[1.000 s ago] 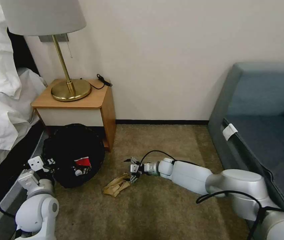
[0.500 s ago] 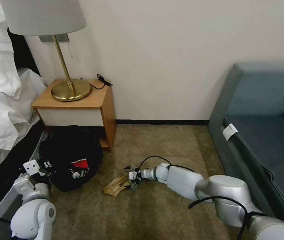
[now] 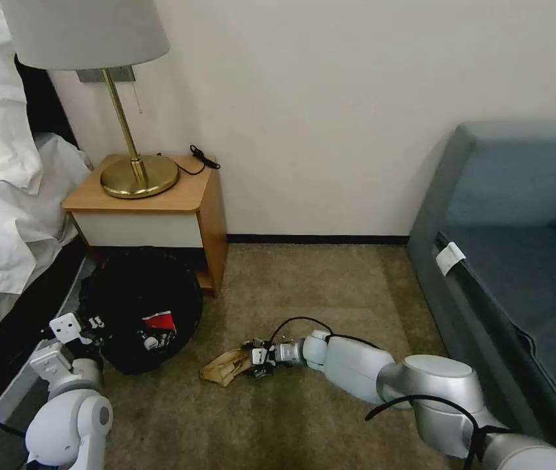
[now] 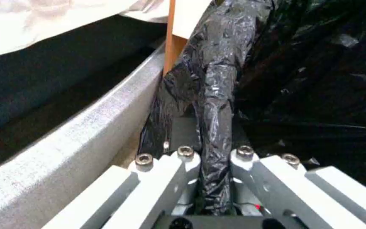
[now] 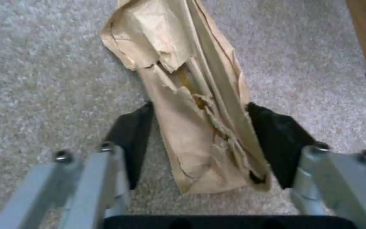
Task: Pick up the trash bin, then pick up the garbage on the floor and place it into the trash bin.
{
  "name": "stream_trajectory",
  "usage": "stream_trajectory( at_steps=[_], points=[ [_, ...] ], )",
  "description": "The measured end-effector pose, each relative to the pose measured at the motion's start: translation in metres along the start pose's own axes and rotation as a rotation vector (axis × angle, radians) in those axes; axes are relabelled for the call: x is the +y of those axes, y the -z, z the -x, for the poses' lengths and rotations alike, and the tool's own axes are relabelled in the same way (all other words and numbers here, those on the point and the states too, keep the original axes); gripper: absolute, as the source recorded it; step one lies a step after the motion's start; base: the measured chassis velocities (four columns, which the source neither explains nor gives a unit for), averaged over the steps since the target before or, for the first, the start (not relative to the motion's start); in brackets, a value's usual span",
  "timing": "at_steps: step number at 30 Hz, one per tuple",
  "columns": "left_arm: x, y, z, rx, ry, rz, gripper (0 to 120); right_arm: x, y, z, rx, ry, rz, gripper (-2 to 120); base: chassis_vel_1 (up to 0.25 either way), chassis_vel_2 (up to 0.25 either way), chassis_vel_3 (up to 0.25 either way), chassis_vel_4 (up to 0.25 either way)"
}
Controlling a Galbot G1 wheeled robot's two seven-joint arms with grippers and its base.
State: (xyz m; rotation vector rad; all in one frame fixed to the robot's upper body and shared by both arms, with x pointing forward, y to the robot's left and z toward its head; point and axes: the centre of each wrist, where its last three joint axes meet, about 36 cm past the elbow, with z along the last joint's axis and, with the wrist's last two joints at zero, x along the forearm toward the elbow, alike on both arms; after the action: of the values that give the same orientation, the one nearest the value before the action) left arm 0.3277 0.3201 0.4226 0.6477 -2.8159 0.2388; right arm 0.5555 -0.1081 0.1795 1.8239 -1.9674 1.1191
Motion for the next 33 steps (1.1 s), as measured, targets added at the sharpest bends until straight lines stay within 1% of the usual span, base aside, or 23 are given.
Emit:
stream_trajectory(
  at_steps=[1,2,3,4,7,9,12,13,14,15,22,26,28,30,31,33],
  points=[
    [0.000,0.000,0.000,0.000,0.000,0.001,3,0.000,0.000,-0.001,-0.001,-0.002,0.001,49,0.000,0.000,0.000,0.000],
    [-0.001,0.000,0.000,0.000,-0.001,0.001,3,0.000,-0.001,-0.002,-0.004,-0.005,0.002,42,0.000,0.000,0.000,0.000],
    [-0.001,0.000,0.000,0.000,-0.001,0.001,3,0.000,-0.001,-0.002,-0.004,-0.005,0.002,42,0.000,0.000,0.000,0.000],
    [-0.001,0.000,0.000,0.000,-0.002,0.001,3,0.000,-0.002,-0.003,-0.007,-0.009,0.002,39,0.000,0.000,0.000,0.000],
    [-0.002,-0.001,0.000,0.000,-0.002,0.002,3,-0.002,-0.003,-0.009,-0.019,-0.024,0.003,25,0.000,0.000,0.000,0.000],
    [-0.002,-0.001,0.000,0.000,-0.002,0.002,3,-0.003,-0.003,-0.011,-0.026,-0.027,0.006,23,0.000,0.000,0.000,0.000],
    [-0.002,0.000,0.001,-0.001,-0.002,0.001,3,-0.005,0.000,-0.016,-0.050,-0.035,0.017,7,0.000,0.000,0.000,0.000],
    [-0.002,0.000,0.001,-0.001,-0.002,0.001,3,-0.005,0.000,-0.016,-0.050,-0.035,0.017,7,0.000,0.000,0.000,0.000],
    [-0.002,0.000,0.001,-0.002,-0.002,0.001,3,-0.005,0.000,-0.018,-0.055,-0.037,0.021,2,0.000,0.000,0.000,0.000],
    [-0.002,0.000,0.002,-0.002,-0.002,0.001,3,-0.004,0.000,-0.020,-0.060,-0.040,0.025,0,0.000,0.000,0.000,0.000],
    [-0.004,0.001,0.003,-0.004,-0.004,-0.001,3,-0.002,-0.004,-0.027,-0.069,-0.057,0.042,0,0.000,0.000,0.000,0.000],
    [-0.005,0.000,0.004,-0.001,-0.005,0.001,3,-0.007,-0.005,-0.038,-0.084,-0.087,0.047,0,0.000,0.000,0.000,0.000],
    [-0.006,0.000,0.005,0.001,-0.006,0.001,3,-0.014,-0.008,-0.052,-0.091,-0.128,0.059,0,0.000,0.000,0.000,0.000],
    [-0.006,-0.001,0.006,0.005,-0.008,0.004,3,-0.027,-0.014,-0.076,-0.086,-0.203,0.076,0,0.000,0.000,0.000,0.000],
    [-0.006,-0.001,0.006,0.005,-0.008,0.004,3,-0.027,-0.014,-0.076,-0.086,-0.203,0.076,0,0.000,0.000,0.000,0.000],
    [-0.007,-0.002,0.008,0.008,-0.010,0.009,3,-0.043,-0.021,-0.107,-0.082,-0.290,0.093,0,0.000,0.000,0.000,0.000]
  ],
)
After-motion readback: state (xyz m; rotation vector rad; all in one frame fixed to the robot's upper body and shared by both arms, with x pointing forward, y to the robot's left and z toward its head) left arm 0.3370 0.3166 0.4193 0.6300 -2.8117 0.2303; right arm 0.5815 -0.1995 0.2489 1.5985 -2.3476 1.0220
